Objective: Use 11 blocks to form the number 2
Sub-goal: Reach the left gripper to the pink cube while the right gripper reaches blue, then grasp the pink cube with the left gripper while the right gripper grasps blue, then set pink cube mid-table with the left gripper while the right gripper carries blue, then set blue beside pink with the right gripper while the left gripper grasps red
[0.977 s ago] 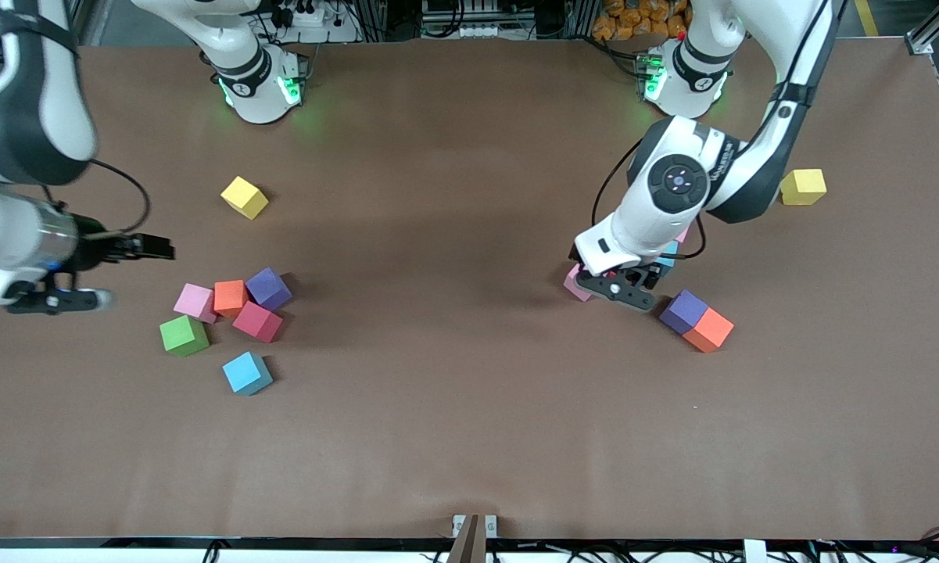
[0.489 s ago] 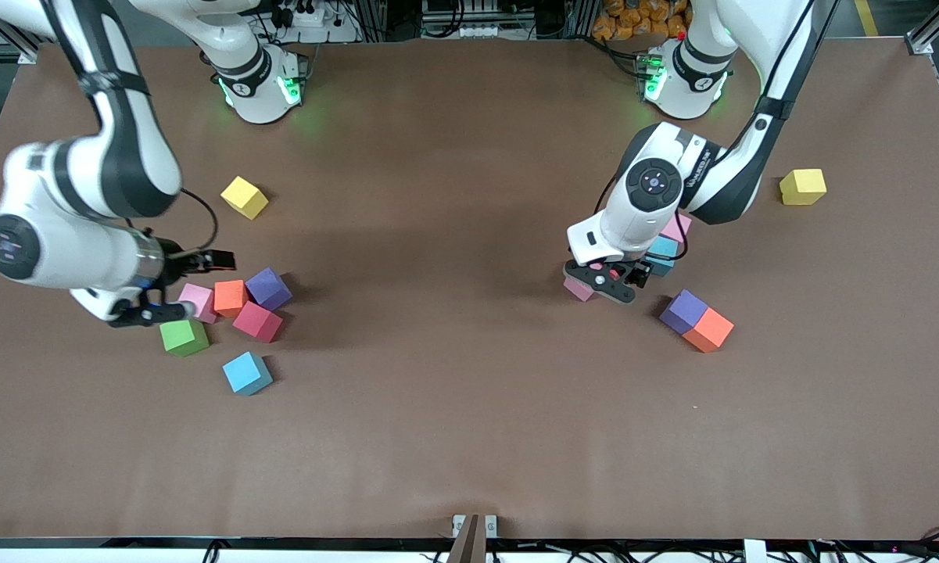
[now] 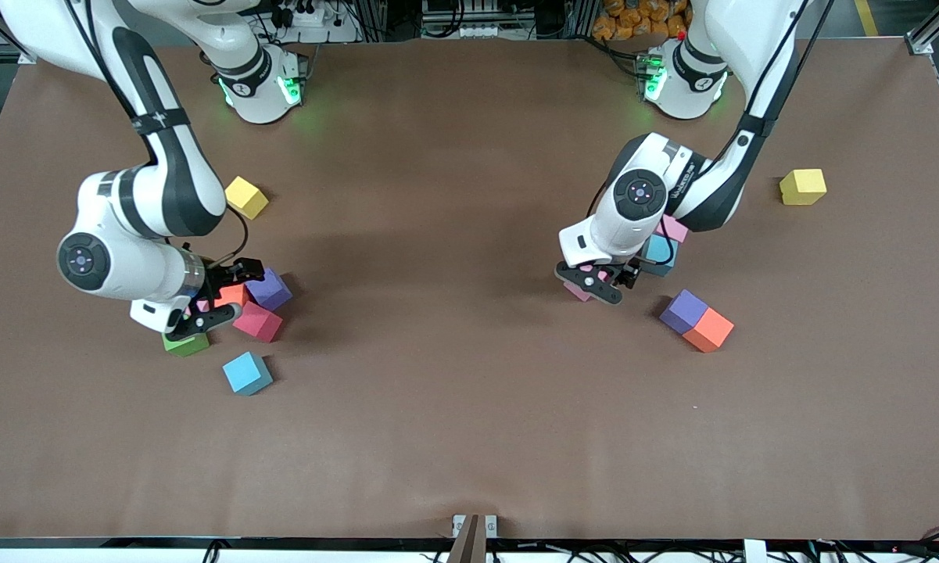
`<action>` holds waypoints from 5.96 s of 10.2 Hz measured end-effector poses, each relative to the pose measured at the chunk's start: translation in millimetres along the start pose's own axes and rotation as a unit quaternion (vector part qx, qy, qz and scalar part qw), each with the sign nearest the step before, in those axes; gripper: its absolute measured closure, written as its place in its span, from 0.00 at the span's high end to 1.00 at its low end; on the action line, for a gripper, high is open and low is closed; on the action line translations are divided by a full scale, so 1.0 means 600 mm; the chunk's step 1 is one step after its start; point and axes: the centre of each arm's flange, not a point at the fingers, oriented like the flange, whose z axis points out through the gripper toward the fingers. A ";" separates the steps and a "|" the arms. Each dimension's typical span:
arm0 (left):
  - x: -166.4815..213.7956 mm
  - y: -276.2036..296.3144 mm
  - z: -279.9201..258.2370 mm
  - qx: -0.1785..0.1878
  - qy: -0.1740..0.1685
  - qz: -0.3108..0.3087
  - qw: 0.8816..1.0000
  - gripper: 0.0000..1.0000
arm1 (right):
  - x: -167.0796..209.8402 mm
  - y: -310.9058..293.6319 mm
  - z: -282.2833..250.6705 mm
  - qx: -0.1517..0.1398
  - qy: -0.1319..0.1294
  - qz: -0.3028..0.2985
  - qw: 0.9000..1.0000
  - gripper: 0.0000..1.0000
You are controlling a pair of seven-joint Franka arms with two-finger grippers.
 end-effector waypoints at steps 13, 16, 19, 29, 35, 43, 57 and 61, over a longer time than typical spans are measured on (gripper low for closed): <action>-0.012 0.038 0.078 -0.010 0.024 0.018 0.999 0.78 | -0.028 0.005 0.164 -0.010 0.062 -0.087 0.994 1.00; -0.011 0.095 0.072 -0.012 0.029 -0.005 1.000 0.60 | -0.027 -0.007 0.170 0.029 0.078 -0.051 0.995 1.00; -0.025 0.226 0.041 -0.035 0.029 -0.136 0.990 0.60 | -0.029 -0.030 0.187 0.063 0.081 -0.024 0.994 1.00; -0.177 0.547 0.017 -0.044 -0.044 -0.306 0.950 0.56 | -0.028 -0.044 0.193 0.073 0.080 -0.019 0.994 0.61; -0.216 0.596 0.081 -0.025 -0.057 -0.254 0.965 0.56 | 0.013 -0.121 0.122 0.092 0.077 0.010 0.993 0.56; -0.179 0.590 0.089 -0.035 -0.058 -0.299 0.952 0.56 | -0.018 -0.214 -0.009 0.067 0.049 0.096 0.992 0.56; -0.093 0.384 -0.064 0.021 -0.021 -0.326 0.945 1.00 | -0.070 -0.412 0.030 -0.012 0.032 -0.238 0.971 0.56; -0.036 0.129 -0.071 0.048 -0.012 -0.300 0.953 1.00 | -0.093 -0.503 0.100 -0.027 0.026 -0.409 0.912 0.56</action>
